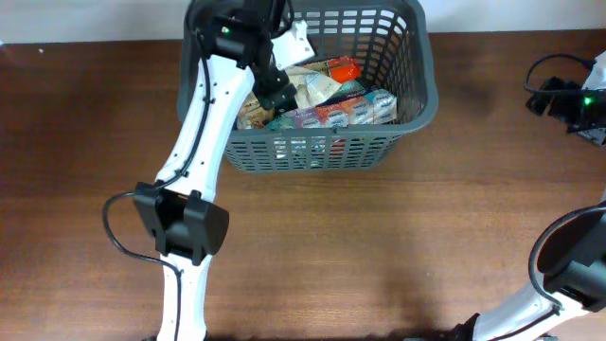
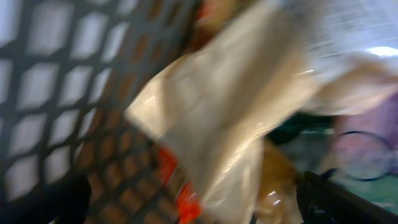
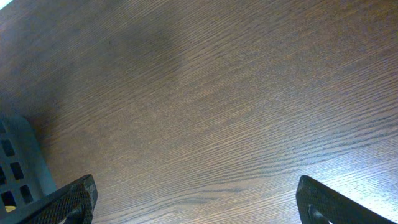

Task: Pack container

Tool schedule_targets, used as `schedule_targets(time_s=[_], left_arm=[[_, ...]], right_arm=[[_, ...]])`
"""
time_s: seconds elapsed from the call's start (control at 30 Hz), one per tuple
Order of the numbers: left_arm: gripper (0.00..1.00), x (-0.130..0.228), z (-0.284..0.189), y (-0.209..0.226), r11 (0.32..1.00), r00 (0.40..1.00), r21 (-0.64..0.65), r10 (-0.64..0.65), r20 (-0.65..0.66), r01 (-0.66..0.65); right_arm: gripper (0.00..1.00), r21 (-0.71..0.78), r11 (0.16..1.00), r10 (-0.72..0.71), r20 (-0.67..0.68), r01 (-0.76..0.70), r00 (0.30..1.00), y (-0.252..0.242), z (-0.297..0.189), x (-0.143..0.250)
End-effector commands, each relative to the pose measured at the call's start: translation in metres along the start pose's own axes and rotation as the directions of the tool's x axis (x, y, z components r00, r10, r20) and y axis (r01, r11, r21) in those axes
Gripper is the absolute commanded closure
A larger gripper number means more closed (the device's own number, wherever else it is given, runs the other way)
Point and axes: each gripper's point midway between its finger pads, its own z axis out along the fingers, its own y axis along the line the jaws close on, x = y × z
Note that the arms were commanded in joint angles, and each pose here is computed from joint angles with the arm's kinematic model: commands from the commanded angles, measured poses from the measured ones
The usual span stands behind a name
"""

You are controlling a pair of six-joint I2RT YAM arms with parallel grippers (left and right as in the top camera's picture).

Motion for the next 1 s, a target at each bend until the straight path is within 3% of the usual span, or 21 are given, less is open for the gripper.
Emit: schedule_targets(time_s=[0.0, 0.17, 0.23, 0.37, 0.47, 0.57, 0.77, 0.9, 0.97], left_arm=[[0.01, 0.010, -0.082, 0.052, 0.948, 0.977, -0.237, -0.206, 0.059, 0.214], [0.01, 0.036, -0.166, 0.087, 0.858, 0.909, -0.311, -0.353, 0.222, 0.409], [0.01, 0.059, -0.197, 0.105, 0.786, 0.850, -0.335, -0.440, 0.289, 0.520], [0.01, 0.130, -0.247, 0.142, 0.532, 0.625, -0.328, -0.654, 0.425, 0.780], [0.01, 0.178, -0.263, 0.159, 0.393, 0.507, -0.325, -0.728, 0.462, 0.860], [0.01, 0.218, -0.262, 0.169, 0.301, 0.428, -0.327, -0.782, 0.453, 0.896], [0.01, 0.281, -0.214, 0.165, 0.236, 0.351, -0.353, -0.884, 0.309, 0.906], [0.01, 0.316, -0.167, 0.149, 0.158, 0.241, -0.359, -0.950, 0.199, 0.920], [0.01, 0.326, -0.147, 0.141, 0.145, 0.214, -0.362, -0.964, 0.157, 0.921]], right_arm=[[0.01, -0.008, 1.000, -0.002, 0.018, 0.003, 1.000, 0.003, -0.007, -0.002], [0.01, -0.008, 1.000, -0.003, 0.017, 0.003, 1.000, 0.003, -0.007, -0.002], [0.01, -0.008, 1.000, -0.003, 0.017, 0.003, 1.000, 0.003, -0.007, -0.002], [0.01, -0.008, 1.000, -0.002, 0.017, 0.003, 1.000, 0.003, -0.007, -0.002], [0.01, -0.008, 1.000, -0.002, 0.018, 0.003, 1.000, 0.003, -0.007, -0.002], [0.01, -0.008, 1.000, -0.003, 0.017, 0.003, 1.000, 0.003, -0.007, -0.002], [0.01, -0.008, 1.000, -0.002, 0.017, 0.003, 1.000, 0.003, -0.007, -0.002], [0.01, -0.008, 1.000, -0.002, 0.018, 0.003, 1.000, 0.003, -0.007, -0.002], [0.01, -0.009, 1.000, -0.003, 0.016, 0.004, 1.000, 0.004, -0.006, -0.002]])
